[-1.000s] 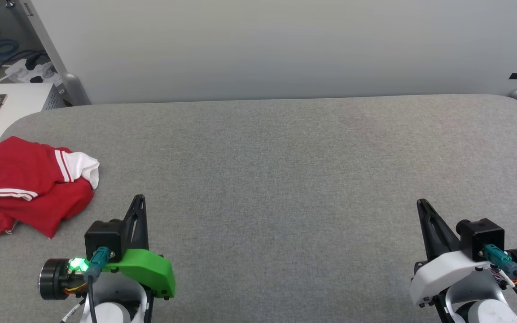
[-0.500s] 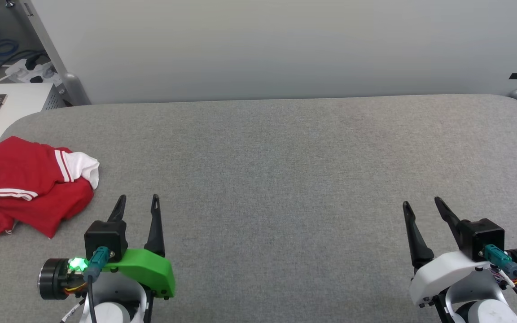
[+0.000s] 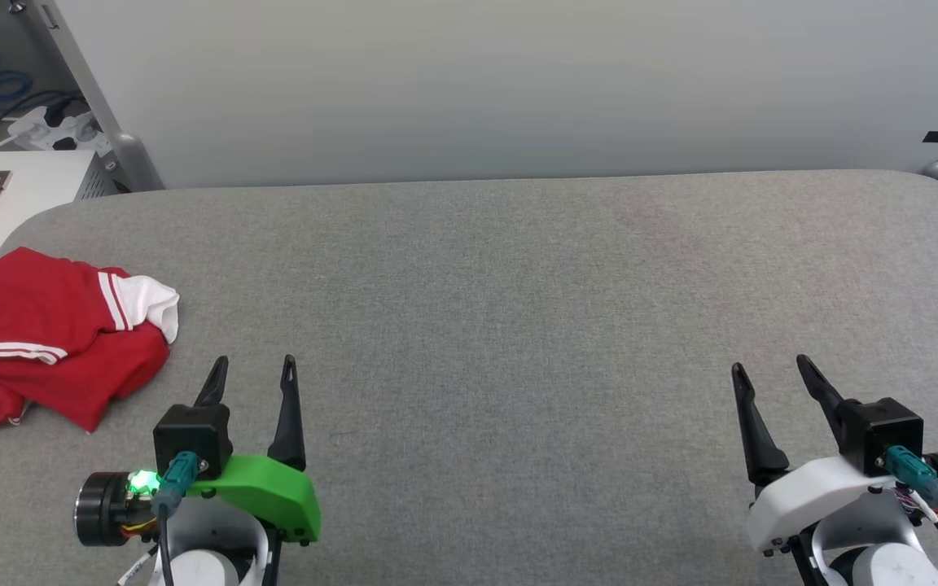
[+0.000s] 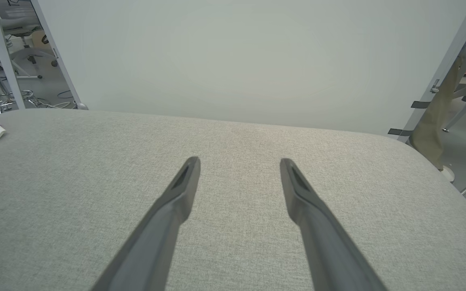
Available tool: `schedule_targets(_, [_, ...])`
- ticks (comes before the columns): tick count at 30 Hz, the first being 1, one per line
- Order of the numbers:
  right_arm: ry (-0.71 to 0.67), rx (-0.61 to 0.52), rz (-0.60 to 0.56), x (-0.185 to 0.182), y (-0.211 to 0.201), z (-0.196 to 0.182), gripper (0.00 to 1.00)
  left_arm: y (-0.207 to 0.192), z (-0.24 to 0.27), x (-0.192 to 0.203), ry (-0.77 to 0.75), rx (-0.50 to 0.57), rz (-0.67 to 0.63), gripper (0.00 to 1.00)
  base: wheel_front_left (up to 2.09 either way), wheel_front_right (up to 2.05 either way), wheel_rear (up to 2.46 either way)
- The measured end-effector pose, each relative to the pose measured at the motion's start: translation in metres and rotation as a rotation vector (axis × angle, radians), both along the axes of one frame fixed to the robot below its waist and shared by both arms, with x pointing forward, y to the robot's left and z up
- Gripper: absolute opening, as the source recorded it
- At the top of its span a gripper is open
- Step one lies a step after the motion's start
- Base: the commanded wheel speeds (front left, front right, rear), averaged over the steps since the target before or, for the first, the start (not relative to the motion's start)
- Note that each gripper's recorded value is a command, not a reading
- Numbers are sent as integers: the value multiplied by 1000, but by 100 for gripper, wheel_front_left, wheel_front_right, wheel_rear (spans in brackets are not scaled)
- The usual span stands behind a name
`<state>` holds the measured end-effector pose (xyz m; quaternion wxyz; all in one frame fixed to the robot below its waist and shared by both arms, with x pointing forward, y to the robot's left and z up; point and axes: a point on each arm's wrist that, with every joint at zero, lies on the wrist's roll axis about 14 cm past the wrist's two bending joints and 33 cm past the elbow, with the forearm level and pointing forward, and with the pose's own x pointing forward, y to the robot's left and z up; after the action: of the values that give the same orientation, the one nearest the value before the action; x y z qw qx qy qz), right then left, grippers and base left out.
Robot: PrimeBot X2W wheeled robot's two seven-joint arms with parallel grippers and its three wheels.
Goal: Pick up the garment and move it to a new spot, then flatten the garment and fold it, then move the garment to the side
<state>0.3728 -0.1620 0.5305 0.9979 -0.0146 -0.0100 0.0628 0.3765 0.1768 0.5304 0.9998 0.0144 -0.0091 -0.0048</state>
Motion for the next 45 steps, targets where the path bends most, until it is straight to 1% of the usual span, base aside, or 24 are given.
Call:
schedule_targets(21, [-39, 25, -16, 0, -6, 5, 100, -6, -6, -1, -5, -35, -18, 100, 0, 0, 0])
schedule_targets(45, [-111, 30, 16, 1, 5, 19, 100, -6, -2, -3, -47, -84, -23, 100, 0, 0, 0])
